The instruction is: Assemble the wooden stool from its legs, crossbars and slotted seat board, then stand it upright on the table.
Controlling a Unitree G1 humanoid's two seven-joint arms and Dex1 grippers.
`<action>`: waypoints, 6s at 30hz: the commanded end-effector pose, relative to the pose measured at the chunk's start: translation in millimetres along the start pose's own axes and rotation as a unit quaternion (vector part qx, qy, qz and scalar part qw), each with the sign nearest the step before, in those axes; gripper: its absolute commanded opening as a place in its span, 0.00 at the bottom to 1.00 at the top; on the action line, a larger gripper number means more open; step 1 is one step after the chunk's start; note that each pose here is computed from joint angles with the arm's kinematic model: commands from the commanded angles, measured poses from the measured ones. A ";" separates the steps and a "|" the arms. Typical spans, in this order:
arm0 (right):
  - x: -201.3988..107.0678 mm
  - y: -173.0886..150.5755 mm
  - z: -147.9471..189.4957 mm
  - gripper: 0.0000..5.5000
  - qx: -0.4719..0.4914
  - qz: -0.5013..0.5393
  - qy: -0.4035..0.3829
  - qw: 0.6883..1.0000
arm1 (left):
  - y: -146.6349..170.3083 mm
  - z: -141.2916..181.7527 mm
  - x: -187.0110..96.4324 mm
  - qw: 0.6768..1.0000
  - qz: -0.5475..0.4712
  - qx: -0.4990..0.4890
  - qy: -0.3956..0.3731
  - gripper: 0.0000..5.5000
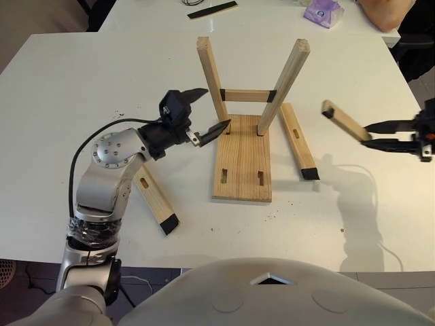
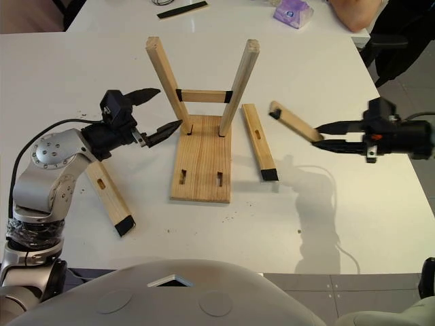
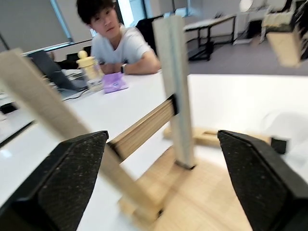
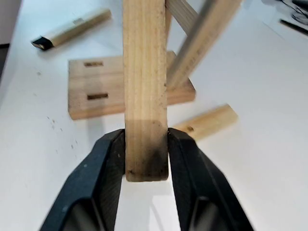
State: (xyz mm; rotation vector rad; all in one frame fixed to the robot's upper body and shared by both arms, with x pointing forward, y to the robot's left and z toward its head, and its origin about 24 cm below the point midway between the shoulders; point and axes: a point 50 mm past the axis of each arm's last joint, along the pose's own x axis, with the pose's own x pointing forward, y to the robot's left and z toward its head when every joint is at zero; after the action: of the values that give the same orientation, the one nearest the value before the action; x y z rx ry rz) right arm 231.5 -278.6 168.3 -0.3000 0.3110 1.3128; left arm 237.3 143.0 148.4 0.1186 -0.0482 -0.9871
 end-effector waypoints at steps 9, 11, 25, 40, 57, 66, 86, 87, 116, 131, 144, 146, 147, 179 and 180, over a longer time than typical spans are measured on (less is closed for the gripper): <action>70.9 23.3 56.8 0.24 0.060 0.140 -0.163 0.975 | -37.7 40.6 -2.7 0.968 -0.198 -0.111 -0.105 0.59; 77.5 21.8 54.5 0.24 0.063 0.145 -0.158 0.975 | -34.9 42.1 0.8 0.968 -0.193 -0.114 -0.111 0.59; 102.6 14.5 36.8 0.24 0.059 0.157 -0.116 0.979 | -36.8 40.4 9.2 0.970 -0.201 -0.098 -0.095 0.59; 104.8 16.4 31.9 0.24 0.033 0.156 -0.091 0.983 | -41.1 26.5 11.5 0.975 -0.203 -0.078 -0.042 0.25; 94.9 13.7 16.5 0.44 0.022 0.089 -0.056 0.994 | -20.5 24.0 7.6 0.986 -0.160 -0.053 -0.015 0.24; 64.3 46.4 -5.3 0.44 0.061 -0.093 -0.123 0.986 | 41.1 22.1 -85.6 0.985 -0.066 -0.010 0.159 0.24; 62.6 64.6 -19.0 0.44 0.049 -0.200 -0.106 0.973 | 41.0 -2.9 -146.8 0.951 -0.047 -0.029 0.304 0.24; 62.2 64.0 -19.0 0.44 0.048 -0.200 -0.105 0.973 | 41.1 -3.5 -147.4 0.950 -0.047 -0.029 0.306 0.24; 63.0 54.4 -21.8 0.44 0.037 -0.184 -0.084 0.979 | 20.9 -42.0 -156.7 0.935 -0.038 -0.035 0.350 0.24; 64.6 34.5 -15.5 0.44 0.013 -0.145 -0.066 0.987 | 13.7 -72.6 -92.3 0.984 0.024 -0.029 0.177 0.24; 65.2 31.2 -17.7 0.44 0.009 -0.134 -0.055 0.989 | -1.9 -88.0 -90.0 0.984 0.049 -0.030 0.167 0.24; 65.0 31.7 -17.7 0.44 0.010 -0.135 -0.056 0.989 | -4.0 -93.2 -95.0 0.983 0.053 -0.038 0.171 0.24; 64.7 31.2 -17.1 0.44 0.010 -0.135 -0.057 0.989 | -5.9 -96.9 -96.9 0.982 0.053 -0.040 0.176 0.24; 68.6 27.7 -24.2 0.44 0.015 -0.137 -0.050 0.989 | -6.5 -57.4 -91.6 0.992 0.026 -0.107 0.065 0.57; 68.4 28.5 -24.4 0.44 0.016 -0.138 -0.050 0.989 | -5.9 -51.1 -91.9 0.993 0.022 -0.103 0.061 0.57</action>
State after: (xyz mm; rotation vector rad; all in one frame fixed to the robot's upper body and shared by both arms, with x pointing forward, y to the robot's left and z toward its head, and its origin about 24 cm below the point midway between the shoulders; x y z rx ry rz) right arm 219.6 -218.8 117.9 -0.2293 0.1984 1.0561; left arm 189.0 219.1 85.3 -0.0185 0.1717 -0.9112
